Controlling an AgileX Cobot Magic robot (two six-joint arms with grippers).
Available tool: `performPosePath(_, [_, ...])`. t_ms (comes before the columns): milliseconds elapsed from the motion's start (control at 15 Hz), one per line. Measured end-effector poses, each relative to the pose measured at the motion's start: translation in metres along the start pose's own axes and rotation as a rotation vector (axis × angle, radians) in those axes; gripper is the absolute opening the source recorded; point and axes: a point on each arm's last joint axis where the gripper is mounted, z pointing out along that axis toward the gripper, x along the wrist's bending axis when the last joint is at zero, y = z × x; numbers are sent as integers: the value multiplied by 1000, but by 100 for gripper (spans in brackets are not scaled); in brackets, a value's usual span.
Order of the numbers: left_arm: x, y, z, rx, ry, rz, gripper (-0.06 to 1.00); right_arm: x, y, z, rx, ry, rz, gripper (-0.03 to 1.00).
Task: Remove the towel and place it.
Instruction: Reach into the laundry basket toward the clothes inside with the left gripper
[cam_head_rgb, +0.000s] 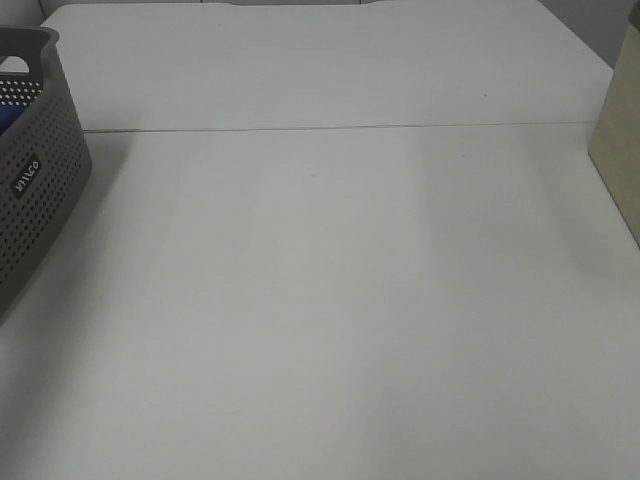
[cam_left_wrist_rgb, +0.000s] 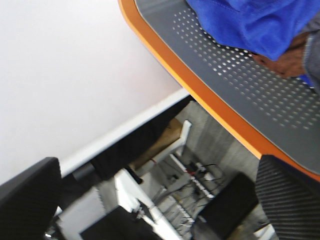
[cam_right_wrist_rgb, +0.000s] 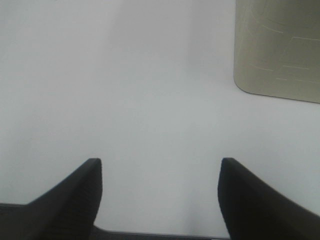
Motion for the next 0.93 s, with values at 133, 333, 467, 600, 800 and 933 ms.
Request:
performPosePath(133, [-4, 17, 37, 14, -28, 92, 98, 0, 0, 0, 0, 0, 0, 66])
performPosePath(333, [-20, 41, 78, 3, -115, 151, 98, 0, 0, 0, 0, 0, 0, 66])
performPosePath(467, [-29, 51, 99, -18, -140, 170, 98, 0, 0, 0, 0, 0, 0, 66])
performPosePath(600, [-38, 56, 121, -29, -166, 199, 98, 0, 0, 0, 0, 0, 0, 66])
performPosePath(800, [-52, 62, 144, -25, -223, 230, 97, 0, 0, 0, 0, 0, 0, 66])
performPosePath(933, [-65, 69, 160, -28, -266, 275, 97, 0, 0, 0, 0, 0, 0, 66])
